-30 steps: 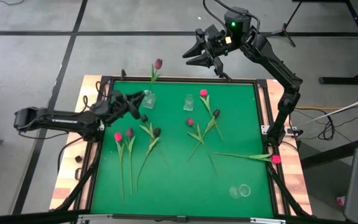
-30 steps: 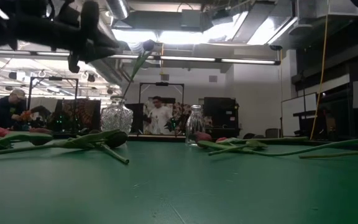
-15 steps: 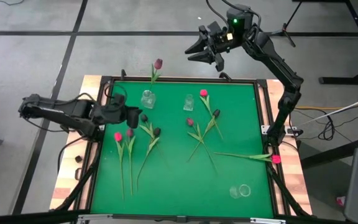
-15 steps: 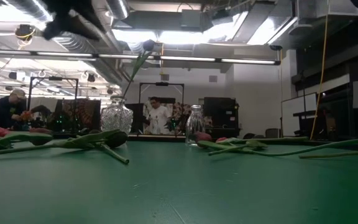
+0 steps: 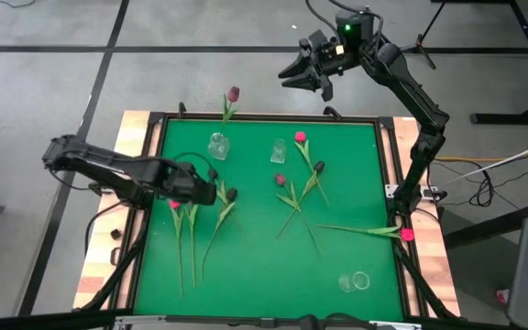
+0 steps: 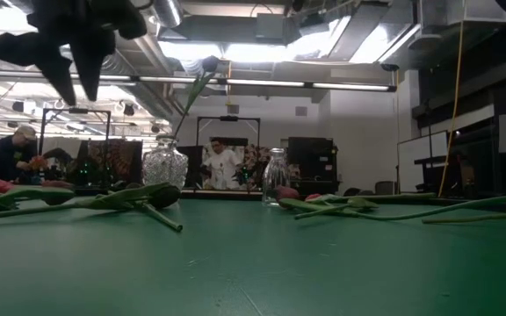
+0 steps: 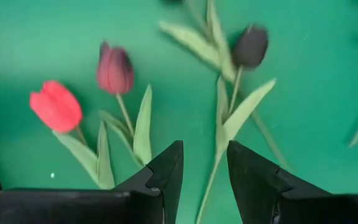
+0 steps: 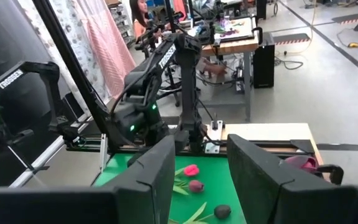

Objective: Sort flowers into vase by color
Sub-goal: Put the left dark red tulip into the top left transparent vase

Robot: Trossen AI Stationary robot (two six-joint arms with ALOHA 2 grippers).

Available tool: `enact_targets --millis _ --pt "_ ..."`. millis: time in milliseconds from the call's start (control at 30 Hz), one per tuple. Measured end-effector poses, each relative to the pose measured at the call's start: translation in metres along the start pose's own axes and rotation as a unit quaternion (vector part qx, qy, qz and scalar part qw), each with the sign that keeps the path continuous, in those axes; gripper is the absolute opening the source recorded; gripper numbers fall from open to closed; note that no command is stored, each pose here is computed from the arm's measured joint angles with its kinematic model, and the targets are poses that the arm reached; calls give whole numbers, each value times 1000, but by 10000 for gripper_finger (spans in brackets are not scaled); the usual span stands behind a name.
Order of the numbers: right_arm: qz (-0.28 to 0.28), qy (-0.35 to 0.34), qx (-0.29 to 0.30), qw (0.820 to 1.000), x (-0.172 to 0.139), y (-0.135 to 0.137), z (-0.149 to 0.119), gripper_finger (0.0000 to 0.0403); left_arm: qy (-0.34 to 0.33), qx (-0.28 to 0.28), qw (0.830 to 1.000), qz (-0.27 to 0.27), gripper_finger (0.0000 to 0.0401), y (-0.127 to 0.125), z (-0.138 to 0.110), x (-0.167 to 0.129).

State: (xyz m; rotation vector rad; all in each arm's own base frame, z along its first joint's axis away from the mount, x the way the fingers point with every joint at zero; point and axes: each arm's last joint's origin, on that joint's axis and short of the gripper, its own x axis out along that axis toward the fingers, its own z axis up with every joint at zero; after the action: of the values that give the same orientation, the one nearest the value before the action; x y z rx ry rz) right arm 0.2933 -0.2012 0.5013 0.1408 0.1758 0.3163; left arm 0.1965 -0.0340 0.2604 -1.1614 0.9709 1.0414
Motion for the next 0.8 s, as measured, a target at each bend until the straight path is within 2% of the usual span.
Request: enact_targets --millis 233,500,800 --pt "5 4 2 1000 0 1 -1 147 -10 -8 999 50 121 -8 -27 21" --pt "6 11 3 1000 0 1 -3 147 15 -12 996 88 121 -9 -58 36" --pt "7 13 -2 1000 0 1 -4 147 6 3 993 117 121 -12 -73 53"
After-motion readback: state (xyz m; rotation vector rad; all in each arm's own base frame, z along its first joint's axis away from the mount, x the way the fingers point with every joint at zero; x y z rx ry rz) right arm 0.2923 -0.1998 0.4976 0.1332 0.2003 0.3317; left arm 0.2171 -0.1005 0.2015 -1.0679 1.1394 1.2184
